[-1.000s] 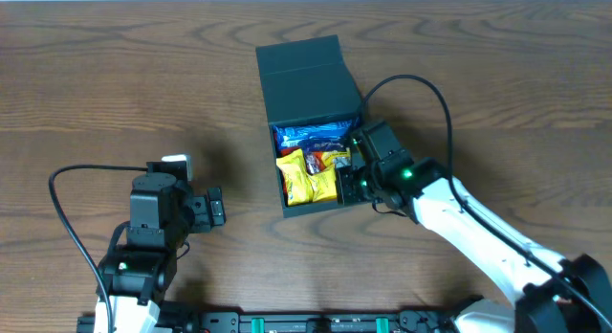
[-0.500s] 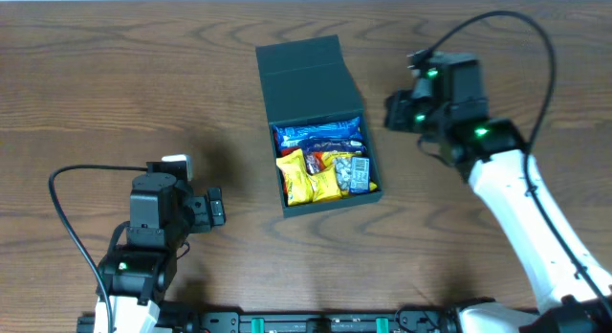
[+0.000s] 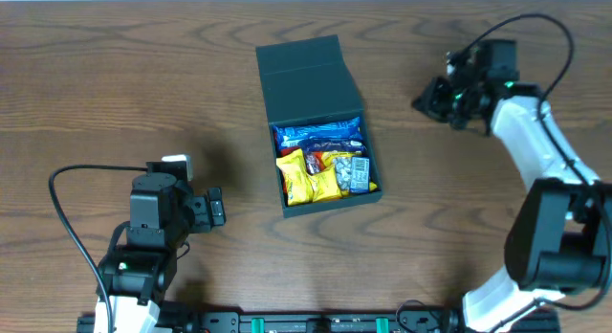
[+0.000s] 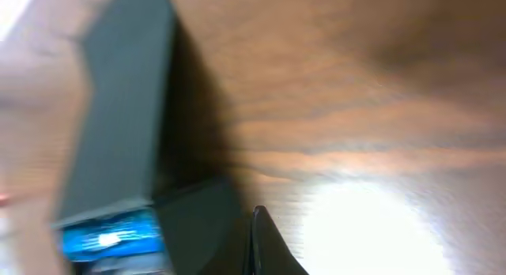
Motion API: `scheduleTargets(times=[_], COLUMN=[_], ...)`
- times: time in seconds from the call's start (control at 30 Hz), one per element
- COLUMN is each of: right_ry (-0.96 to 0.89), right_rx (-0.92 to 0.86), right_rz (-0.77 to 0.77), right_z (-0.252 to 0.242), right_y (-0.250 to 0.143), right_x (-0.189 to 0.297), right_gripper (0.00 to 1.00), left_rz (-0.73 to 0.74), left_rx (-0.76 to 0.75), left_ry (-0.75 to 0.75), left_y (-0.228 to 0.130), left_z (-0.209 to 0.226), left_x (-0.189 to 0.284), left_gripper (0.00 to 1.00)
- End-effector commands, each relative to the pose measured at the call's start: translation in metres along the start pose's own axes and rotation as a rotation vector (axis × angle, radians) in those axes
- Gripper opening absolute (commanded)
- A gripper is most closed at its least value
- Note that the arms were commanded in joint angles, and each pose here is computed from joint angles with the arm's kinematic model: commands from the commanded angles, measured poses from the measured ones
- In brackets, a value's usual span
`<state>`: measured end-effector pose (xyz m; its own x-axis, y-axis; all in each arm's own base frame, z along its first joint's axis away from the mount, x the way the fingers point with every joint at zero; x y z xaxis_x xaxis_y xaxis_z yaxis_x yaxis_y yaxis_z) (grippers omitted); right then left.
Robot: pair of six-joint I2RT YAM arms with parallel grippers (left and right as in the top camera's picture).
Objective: Pack container
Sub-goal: 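Move the right gripper to the lid's right edge behind the box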
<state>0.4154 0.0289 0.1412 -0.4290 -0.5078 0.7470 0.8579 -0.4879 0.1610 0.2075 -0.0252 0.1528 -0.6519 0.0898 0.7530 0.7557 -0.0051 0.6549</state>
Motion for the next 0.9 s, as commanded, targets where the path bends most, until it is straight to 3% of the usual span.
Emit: scheduleTargets(times=[0.0,0.17,0.27,0.43,0.53,0.87], right_ry=[0.263,0.551,0.57,0.605,0.622,0.562], right_rx=[-0.002,0.056,0.085,0.357,0.418,0.128], right_rz=[0.112,0.25,0.263,0.196,0.182,0.283], right_z=[0.028,0.046,0.043,0.037,0.034,0.009], right_y=[0.002,-0.002,0.003,0.007,0.008,0.027], right_x=[0.01,0.012,0.002,-0.013,-0.019,-0.065], right_gripper=[0.01,0.01,0.01,0.01,0.01,0.01], left_rz=[0.002,0.002,0.002,0.002,0.002,0.002], left_rx=[-0.002,-0.002,-0.002,-0.002,-0.002,-0.002], left_ry=[0.008,0.008,0.008,0.008,0.008,0.008], left_y=[-0.002,-0.002,-0.002,-0.002,-0.002,-0.002], left_z=[0.002,0.002,0.002,0.002,0.002,0.002], left_x=[-0.001,-0.001,-0.001,-0.001,-0.001,-0.001], left_gripper=[0.95,0.95,0.95,0.95,0.95,0.95])
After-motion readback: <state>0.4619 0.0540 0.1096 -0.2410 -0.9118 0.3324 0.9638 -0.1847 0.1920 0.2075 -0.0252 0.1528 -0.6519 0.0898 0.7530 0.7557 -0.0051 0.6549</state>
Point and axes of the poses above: each gripper's point midway between its finger pads, its own x axis back along the fingers, its own z axis along the line the jaws close on, y = z × x, the point moved 5 cm from there along x, back along the fingers, and after that the axes turned 7 degrees about -x, right-handed, at the moved point
